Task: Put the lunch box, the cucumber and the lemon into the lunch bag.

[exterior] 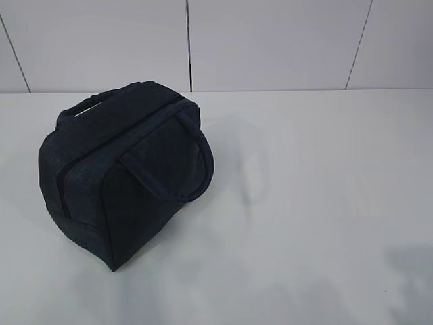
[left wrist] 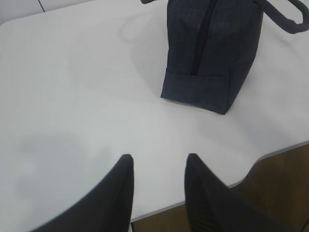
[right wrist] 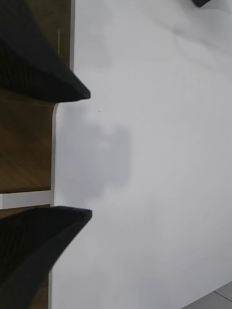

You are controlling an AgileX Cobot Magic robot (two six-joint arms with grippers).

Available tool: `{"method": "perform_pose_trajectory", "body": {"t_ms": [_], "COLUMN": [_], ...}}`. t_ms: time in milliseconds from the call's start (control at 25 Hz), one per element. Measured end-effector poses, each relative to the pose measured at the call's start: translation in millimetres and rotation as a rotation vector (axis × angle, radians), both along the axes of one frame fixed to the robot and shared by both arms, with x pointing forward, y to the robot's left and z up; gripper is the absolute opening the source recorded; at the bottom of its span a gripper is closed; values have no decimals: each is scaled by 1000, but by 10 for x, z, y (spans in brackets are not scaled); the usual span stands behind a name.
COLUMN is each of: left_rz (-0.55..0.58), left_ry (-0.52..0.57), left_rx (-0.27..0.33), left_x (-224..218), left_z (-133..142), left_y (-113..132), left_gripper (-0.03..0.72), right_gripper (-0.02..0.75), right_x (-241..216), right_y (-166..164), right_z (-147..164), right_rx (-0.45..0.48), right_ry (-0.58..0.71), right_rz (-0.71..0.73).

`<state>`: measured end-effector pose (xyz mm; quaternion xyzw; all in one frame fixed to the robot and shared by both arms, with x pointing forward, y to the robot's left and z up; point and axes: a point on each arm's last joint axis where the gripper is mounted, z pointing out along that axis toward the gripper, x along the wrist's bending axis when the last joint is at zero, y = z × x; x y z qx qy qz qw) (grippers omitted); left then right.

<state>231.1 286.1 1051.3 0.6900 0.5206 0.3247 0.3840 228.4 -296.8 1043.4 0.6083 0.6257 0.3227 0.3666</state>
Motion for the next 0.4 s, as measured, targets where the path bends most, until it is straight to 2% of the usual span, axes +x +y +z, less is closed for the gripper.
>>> {"method": "perform_pose_trajectory", "body": {"t_ms": [400], "left_rz": [0], "left_ry": [0], "left_rx": [0], "left_x": [0], "left_z": [0], "left_y": [0], "left_gripper": [239], "right_gripper": [505], "right_x": [0], "right_y": [0], "right_z": [0], "right_rx": [0], "right_ry": [0], "right_rz": [0]}}
